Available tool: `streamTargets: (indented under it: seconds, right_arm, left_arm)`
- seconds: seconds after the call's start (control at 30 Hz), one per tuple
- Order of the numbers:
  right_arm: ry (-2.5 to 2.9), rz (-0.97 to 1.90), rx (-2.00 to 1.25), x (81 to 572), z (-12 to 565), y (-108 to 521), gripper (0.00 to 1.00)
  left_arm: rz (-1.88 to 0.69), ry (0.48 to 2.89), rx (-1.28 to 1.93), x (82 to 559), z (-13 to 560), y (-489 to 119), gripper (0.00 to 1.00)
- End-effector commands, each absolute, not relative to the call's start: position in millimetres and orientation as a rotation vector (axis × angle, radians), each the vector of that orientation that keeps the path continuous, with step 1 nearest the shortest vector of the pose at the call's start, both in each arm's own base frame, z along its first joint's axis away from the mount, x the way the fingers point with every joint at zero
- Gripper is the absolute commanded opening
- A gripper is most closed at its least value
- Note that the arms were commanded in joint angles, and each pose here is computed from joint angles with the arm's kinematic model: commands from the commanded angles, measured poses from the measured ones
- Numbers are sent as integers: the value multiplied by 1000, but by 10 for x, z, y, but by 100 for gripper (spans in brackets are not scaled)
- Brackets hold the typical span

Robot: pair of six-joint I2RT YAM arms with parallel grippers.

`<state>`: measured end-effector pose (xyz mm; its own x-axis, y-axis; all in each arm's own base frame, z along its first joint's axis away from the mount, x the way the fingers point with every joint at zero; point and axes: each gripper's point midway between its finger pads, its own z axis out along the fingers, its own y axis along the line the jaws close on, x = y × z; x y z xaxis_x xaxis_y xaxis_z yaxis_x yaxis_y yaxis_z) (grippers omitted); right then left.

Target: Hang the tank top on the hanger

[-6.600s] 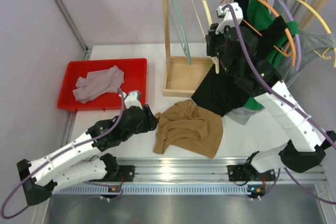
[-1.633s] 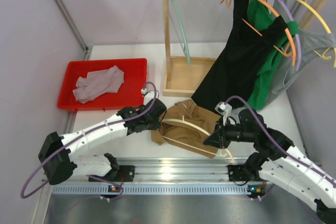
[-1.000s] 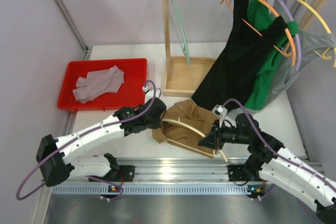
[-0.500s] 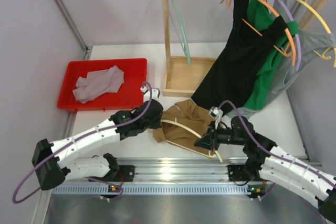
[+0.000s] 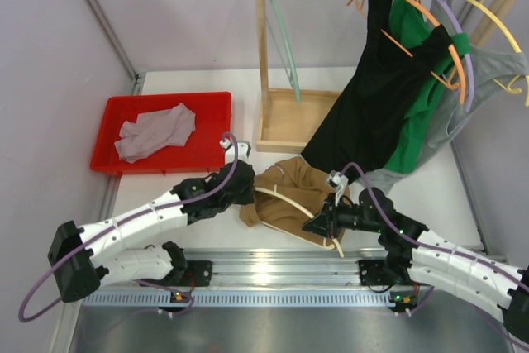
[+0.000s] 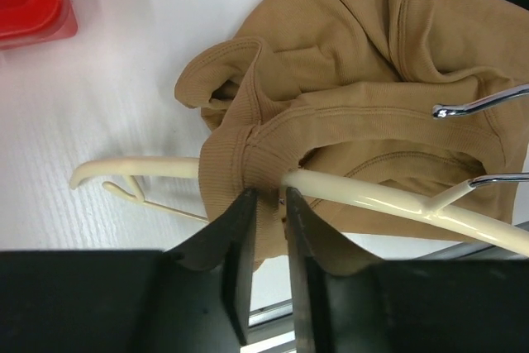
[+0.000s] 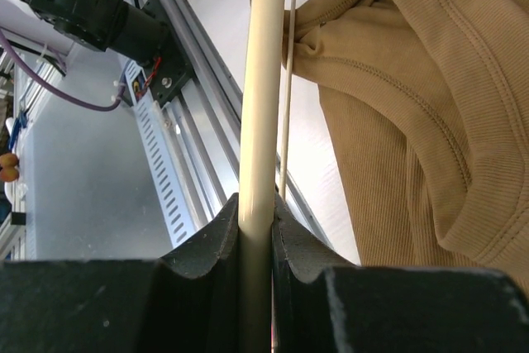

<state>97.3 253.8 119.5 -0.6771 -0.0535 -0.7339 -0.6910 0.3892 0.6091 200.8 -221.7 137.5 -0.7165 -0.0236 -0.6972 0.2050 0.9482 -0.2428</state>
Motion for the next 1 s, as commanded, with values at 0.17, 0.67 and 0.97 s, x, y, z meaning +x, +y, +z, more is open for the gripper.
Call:
streamTargets:
  seconds: [0.17, 0.67, 0.97]
  right_arm:
    - [1865, 1340, -687, 969, 1464, 2617, 0]
    - [1877, 1355, -707, 954, 1448, 2653, 0]
    - [1883, 1357, -711, 942, 1444, 2652, 0]
  left_arm:
    - [-559, 2255, 132, 1955, 1628, -2365, 46]
    - [-815, 1988, 335, 1870, 1967, -2772, 53]
    - [-787, 1942, 326, 2034, 1900, -2942, 56]
